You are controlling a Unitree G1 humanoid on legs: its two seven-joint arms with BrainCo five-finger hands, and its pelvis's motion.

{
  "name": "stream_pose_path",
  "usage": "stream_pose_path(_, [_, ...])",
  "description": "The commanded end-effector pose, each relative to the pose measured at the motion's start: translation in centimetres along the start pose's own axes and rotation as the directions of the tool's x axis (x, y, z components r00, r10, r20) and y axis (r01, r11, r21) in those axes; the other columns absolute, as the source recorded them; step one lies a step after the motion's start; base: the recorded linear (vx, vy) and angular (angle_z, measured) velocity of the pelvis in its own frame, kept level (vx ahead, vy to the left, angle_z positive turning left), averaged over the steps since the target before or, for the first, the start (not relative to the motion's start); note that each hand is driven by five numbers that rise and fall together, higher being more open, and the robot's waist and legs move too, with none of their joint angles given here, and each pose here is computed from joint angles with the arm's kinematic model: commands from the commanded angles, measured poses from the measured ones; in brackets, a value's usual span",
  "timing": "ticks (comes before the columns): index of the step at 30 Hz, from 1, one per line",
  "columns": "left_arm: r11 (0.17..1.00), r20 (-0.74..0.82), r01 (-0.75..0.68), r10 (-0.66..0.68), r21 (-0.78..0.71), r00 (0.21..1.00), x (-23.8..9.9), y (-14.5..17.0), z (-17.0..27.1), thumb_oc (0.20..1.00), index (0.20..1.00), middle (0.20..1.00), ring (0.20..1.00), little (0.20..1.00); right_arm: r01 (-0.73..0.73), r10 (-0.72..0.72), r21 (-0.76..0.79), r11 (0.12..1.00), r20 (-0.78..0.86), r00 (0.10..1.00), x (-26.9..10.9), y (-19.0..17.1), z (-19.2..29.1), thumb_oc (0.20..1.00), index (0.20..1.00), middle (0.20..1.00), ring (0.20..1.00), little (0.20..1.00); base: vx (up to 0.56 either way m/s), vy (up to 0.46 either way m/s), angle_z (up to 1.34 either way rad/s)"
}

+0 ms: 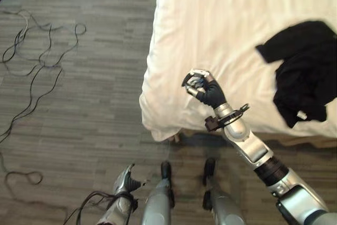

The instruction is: Tidy up the quilt and then pick up the clothes from the bed and put them into the laundry hamper.

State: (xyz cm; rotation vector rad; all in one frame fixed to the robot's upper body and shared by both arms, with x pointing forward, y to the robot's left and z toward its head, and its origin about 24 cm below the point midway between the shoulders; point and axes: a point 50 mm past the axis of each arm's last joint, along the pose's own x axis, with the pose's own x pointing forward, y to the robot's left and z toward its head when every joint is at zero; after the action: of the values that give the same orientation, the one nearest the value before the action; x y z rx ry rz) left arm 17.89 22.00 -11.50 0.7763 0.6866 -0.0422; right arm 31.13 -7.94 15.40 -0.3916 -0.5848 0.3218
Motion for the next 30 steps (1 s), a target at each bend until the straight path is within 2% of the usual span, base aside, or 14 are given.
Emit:
stream_pose_path(1, [0.975, -0.035, -0.046, 0.04, -0.216, 0.999, 0.3, 0.3, 0.3, 1.0, 1.0, 1.0, 1.0, 1.0, 0.15, -0.196, -0.318, 0.936, -0.117, 0.974, -0.9, -3.4, -4.0, 0.2, 0.2, 0.2, 0.2, 0.2, -0.08, -0.057, 0.02])
stream_pose_path(6, [0.967, -0.06, -0.062, 0.049, -0.247, 0.997, 0.5, 0.8, 0.0, 1.0, 1.0, 1.0, 1.0, 1.0, 0.166, -0.343, -0.396, 0.903, -0.433, 0.834, -8.2, -5.6, -10.6, 0.2, 0.2, 0.2, 0.2, 0.2, -0.02, -0.011, 0.0])
stream_pose_path(7, [0.969, -0.062, -0.064, 0.051, -0.239, 0.997, 0.5, 1.0, -0.1, 1.0, 1.0, 1.0, 1.0, 1.0, 0.159, -0.368, -0.401, 0.902, -0.522, 0.77, -11.0, -5.8, -12.1, 0.2, 0.2, 0.2, 0.2, 0.2, 0.09, 0.062, 0.12])
stream_pose_path(8, [0.972, -0.076, -0.054, 0.037, -0.227, 0.996, 0.5, 0.9, -0.4, 1.0, 1.0, 1.0, 1.0, 1.0, 0.143, -0.386, -0.382, 0.913, -0.692, 0.61, -16.8, -5.4, -14.6, 0.2, 0.2, 0.2, 0.2, 0.2, 0.15, 0.071, 0.12])
stream_pose_path(9, [0.972, -0.096, -0.049, 0.028, -0.23, 0.995, 0.4, 0.8, -0.8, 1.0, 1.0, 1.0, 1.0, 1.0, 0.115, -0.372, -0.371, 0.922, -0.759, 0.535, -19.5, -4.9, -15.3, 0.2, 0.2, 0.2, 0.2, 0.2, 0.14, 0.053, 0.08])
stream_pose_path(10, [0.972, -0.096, -0.049, 0.028, -0.23, 0.995, 0.5, 0.8, -0.8, 1.0, 1.0, 1.0, 1.0, 1.0, 0.115, -0.372, -0.371, 0.922, -0.759, 0.535, -19.5, -4.9, -15.3, 0.2, 0.2, 0.2, 0.2, 0.2, 0.18, 0.044, 0.03])
stream_pose_path(11, [0.971, -0.132, -0.058, 0.028, -0.231, 0.991, 0.5, 1.0, -1.3, 1.0, 1.0, 1.0, 1.0, 1.0, 0.075, -0.339, -0.337, 0.938, -0.859, 0.384, -24.6, -4.0, -16.1, 0.2, 0.2, 0.2, 0.2, 0.2, 0.11, 0.035, -0.09])
stream_pose_path(12, [0.971, -0.132, -0.058, 0.028, -0.231, 0.991, 0.5, 1.0, -1.3, 1.0, 1.0, 1.0, 1.0, 1.0, 0.075, -0.339, -0.337, 0.938, -0.859, 0.384, -24.6, -4.0, -16.1, 0.2, 0.2, 0.2, 0.2, 0.2, 0.29, 0.161, -0.1])
stream_pose_path(13, [0.984, -0.171, -0.039, 0.009, -0.176, 0.985, 0.1, 1.0, -2.7, 1.0, 1.0, 1.0, 1.0, 1.0, 0.089, -0.274, -0.263, 0.961, -0.949, 0.156, -30.9, -2.4, -16.3, 1.0, 1.0, 1.0, 1.0, 1.0, 0.16, 0.128, -0.16])
stream_pose_path(14, [0.984, -0.171, -0.04, 0.009, -0.176, 0.985, 0.1, 1.0, -2.7, 1.0, 1.0, 1.0, 1.0, 1.0, 0.089, -0.274, -0.263, 0.961, -0.949, 0.156, -30.9, -2.4, -16.3, 1.0, 1.0, 1.0, 1.0, 1.0, 0.21, 0.172, -0.16])
stream_pose_path(16, [0.985, -0.201, -0.019, -0.016, -0.17, 0.979, -0.3, 0.6, -3.5, 1.0, 1.0, 1.0, 1.0, 1.0, 0.099, -0.213, -0.211, 0.973, -0.977, 0.018, -34.5, -0.9, -15.8, 1.0, 1.0, 1.0, 1.0, 1.0, 0.12, 0.143, -0.32])
stream_pose_path(23, [0.972, -0.225, -0.052, -0.001, -0.231, 0.974, -0.5, 0.8, -4.0, 1.0, 1.0, 1.0, 1.0, 1.0, 0.134, -0.112, -0.133, 0.982, -0.982, -0.151, -37.9, 2.1, -15.1, 1.0, 1.0, 1.0, 1.0, 1.0, 0.06, 0.117, -0.07])
stream_pose_path(28, [0.96, -0.206, -0.067, 0.01, -0.27, 0.979, 0.3, 1.8, -3.1, 1.0, 1.0, 1.0, 1.0, 1.0, 0.099, -0.078, -0.09, 0.991, -0.99, -0.116, -35.9, 2.6, -15.9, 1.0, 1.0, 1.0, 1.0, 1.0, -0.02, 0.043, -0.46])
stream_pose_path(30, [0.984, -0.177, 0.043, -0.074, -0.171, 0.981, -0.1, 0.0, -2.8, 1.0, 1.0, 1.0, 1.0, 1.0, 0.052, -0.057, -0.061, 0.997, -0.995, -0.078, -34.9, 2.9, -16.2, 1.0, 1.0, 1.0, 1.0, 1.0, 0.12, -0.02, -0.95])
